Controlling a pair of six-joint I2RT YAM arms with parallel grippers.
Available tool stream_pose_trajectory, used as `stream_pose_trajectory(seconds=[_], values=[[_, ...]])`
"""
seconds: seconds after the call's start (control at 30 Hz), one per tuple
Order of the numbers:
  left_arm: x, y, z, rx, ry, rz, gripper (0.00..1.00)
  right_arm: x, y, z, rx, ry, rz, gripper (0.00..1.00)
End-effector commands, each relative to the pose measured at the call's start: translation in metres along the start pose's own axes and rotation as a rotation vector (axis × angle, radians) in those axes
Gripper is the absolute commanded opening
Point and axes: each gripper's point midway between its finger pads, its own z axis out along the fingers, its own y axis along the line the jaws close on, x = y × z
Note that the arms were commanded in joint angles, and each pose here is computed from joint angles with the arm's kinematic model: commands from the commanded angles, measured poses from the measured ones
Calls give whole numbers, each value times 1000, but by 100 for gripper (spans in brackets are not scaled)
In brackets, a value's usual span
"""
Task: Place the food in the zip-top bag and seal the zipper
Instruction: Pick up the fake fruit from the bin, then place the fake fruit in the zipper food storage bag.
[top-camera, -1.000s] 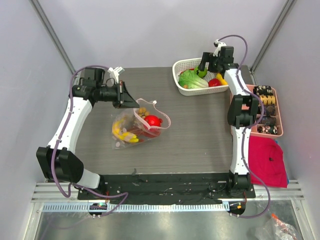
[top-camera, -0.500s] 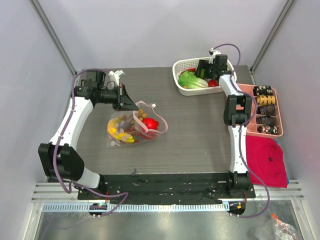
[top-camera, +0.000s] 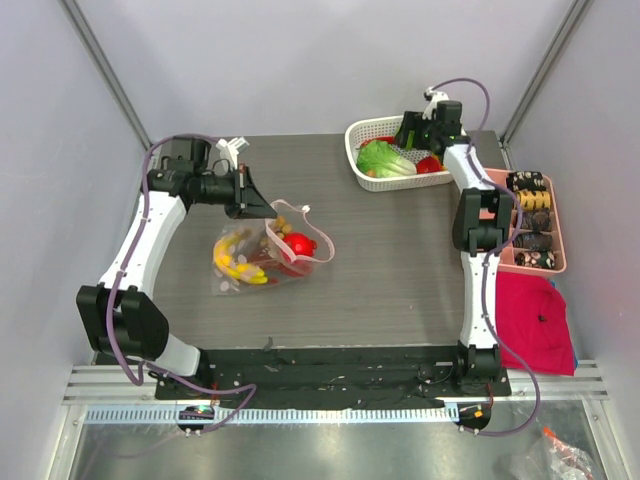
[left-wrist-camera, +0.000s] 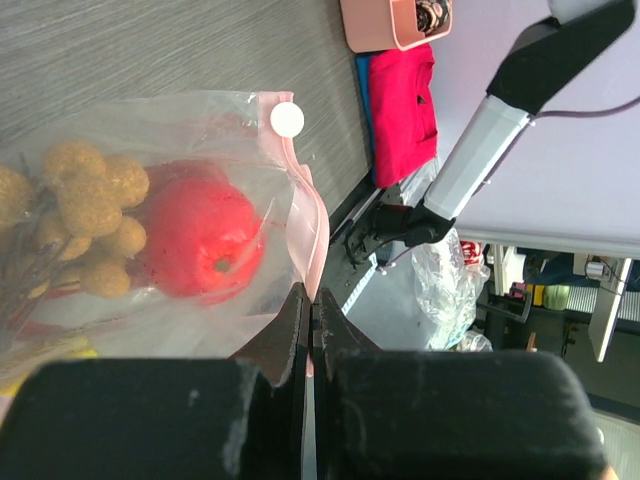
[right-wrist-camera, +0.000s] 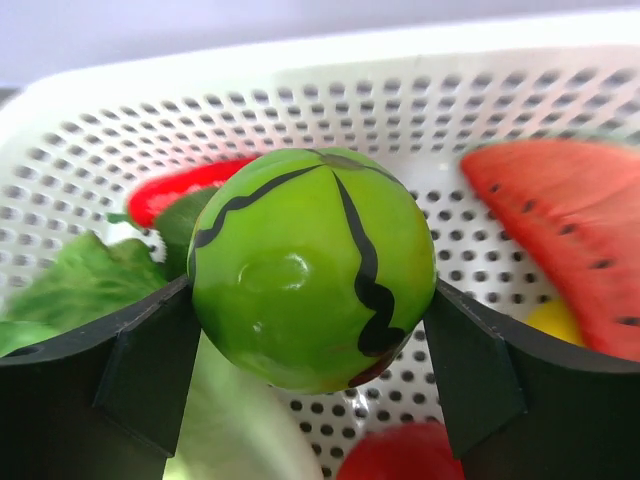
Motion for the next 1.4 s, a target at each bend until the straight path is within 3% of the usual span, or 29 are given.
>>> stream_pose_trajectory(seconds=[0.0,0.1,0.2,0.23,0.3,0.37,0.4,0.43,0.57,0.67,0.87,1.13,1.37], values=[[-15,-18,-9,22,-58,35,0,-143,22,-102,-34,-278,-100,72],[-19,-22,-11,33,-67,25,0,-147,68,-146,-225,-250,-165,68],[-21,-27,-12,38,-65,24,0,-116,114,-182,-401,-143,-210,62],[-22,-27,-11,40,-66,21,0,-121,129,-214,-429,-149,-259,61],[-23,-30,-12,52,-73,14,0,-89,177,-238,-555,-87,-291,61],[-23,-32,-12,67,-68,10,0,-83,214,-286,-623,-105,-359,61],[-23,-33,-13,69,-68,8,0,-56,225,-292,-659,-52,-358,61],[-23,-36,-13,76,-66,16,0,-47,261,-323,-731,-67,-420,61],[-20,-38,-15,85,-63,19,0,7,321,-357,-842,-5,-499,60],[-19,-41,-16,102,-57,13,0,38,348,-359,-856,36,-554,55],[-18,-50,-17,141,-62,15,0,64,377,-349,-870,101,-514,44],[-18,-58,-19,183,-61,10,0,82,397,-325,-857,143,-492,41],[-12,-61,-18,223,-30,-2,0,58,418,-311,-843,97,-424,47]])
